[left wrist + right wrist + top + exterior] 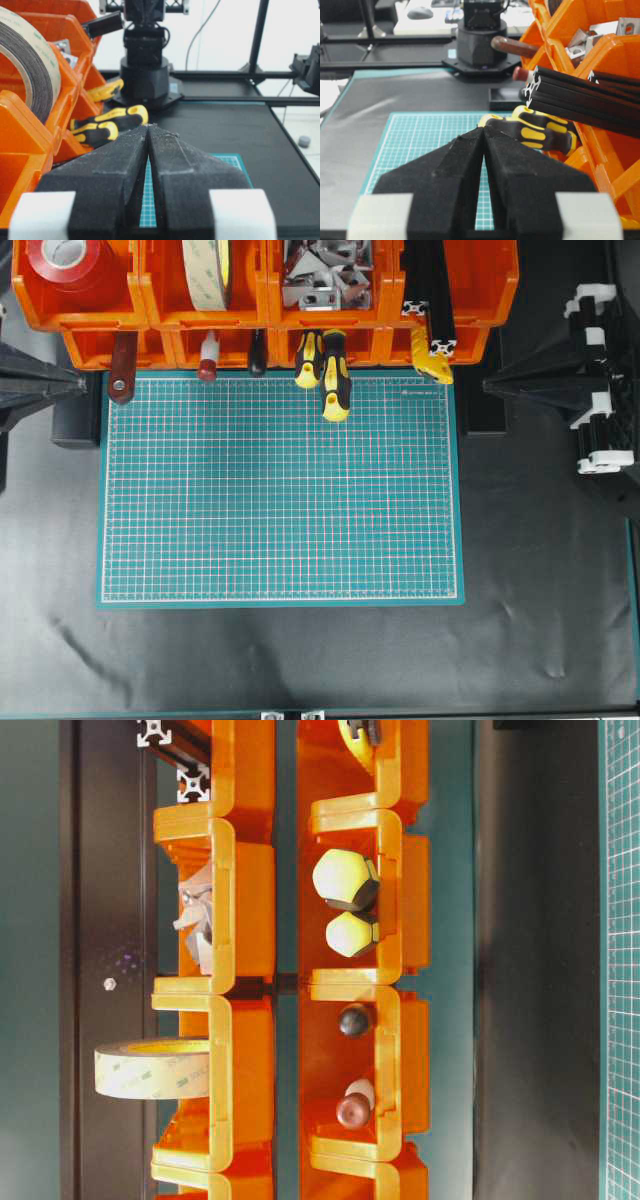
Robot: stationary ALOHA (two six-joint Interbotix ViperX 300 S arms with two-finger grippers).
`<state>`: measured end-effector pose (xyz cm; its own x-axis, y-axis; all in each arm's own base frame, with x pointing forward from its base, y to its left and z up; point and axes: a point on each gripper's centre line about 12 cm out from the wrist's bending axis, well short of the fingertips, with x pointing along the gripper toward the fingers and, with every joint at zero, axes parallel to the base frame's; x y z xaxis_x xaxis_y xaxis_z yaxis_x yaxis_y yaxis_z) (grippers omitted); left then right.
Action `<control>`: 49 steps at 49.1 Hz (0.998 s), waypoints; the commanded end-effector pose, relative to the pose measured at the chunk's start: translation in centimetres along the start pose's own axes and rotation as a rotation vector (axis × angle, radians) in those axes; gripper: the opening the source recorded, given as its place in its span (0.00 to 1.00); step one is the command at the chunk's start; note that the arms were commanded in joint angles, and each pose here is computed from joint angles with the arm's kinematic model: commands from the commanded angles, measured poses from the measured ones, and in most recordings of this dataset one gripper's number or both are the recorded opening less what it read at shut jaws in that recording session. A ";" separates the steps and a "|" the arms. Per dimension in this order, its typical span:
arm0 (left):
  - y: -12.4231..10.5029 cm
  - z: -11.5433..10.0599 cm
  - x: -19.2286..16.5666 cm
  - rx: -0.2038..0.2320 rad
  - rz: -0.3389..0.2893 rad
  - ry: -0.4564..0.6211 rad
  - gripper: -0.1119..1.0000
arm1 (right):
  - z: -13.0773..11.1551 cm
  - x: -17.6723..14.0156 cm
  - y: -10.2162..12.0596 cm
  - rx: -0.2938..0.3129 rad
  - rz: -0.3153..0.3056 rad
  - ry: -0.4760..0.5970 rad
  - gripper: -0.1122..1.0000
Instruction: Pick frame from container rack with right arm.
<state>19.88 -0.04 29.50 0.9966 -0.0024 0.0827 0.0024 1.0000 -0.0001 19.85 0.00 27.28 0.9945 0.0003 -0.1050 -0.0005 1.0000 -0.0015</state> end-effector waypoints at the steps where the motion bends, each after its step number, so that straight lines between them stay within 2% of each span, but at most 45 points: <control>1: -0.1 -0.2 0.7 0.000 -0.006 0.031 0.15 | 0.1 0.3 -0.4 0.021 -0.022 0.003 0.12; 4: 0.0 0.1 0.9 -0.007 -0.003 0.034 0.13 | -0.2 0.4 -0.5 0.041 -0.028 0.033 0.15; 7: 0.0 0.5 1.1 -0.014 -0.001 0.032 0.10 | -0.5 0.7 -0.5 0.074 -0.030 0.091 0.09; 16: 0.1 2.1 1.5 -0.017 0.002 0.045 0.10 | 1.4 0.7 -0.5 0.144 -0.034 0.202 0.09; 28: 0.1 2.6 1.9 -0.017 0.007 0.135 0.10 | 5.0 0.2 -0.3 0.124 -0.039 0.424 0.09; 34: 0.1 2.3 1.9 -0.017 0.008 0.164 0.10 | 6.8 0.1 -0.1 0.086 -0.040 0.539 0.09; 37: 0.1 2.2 1.9 -0.017 0.008 0.167 0.10 | 7.9 0.2 0.1 0.047 -0.039 0.596 0.09; 49: 0.2 2.3 1.9 -0.017 0.010 0.164 0.10 | 10.4 1.4 0.7 -0.165 -0.081 0.730 0.09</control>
<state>21.34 0.06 30.77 0.9937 0.0028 -0.1117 -0.0046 0.9999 -0.0153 21.64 0.48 35.81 0.6776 -0.0892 -0.7300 0.0112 0.9937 -0.1111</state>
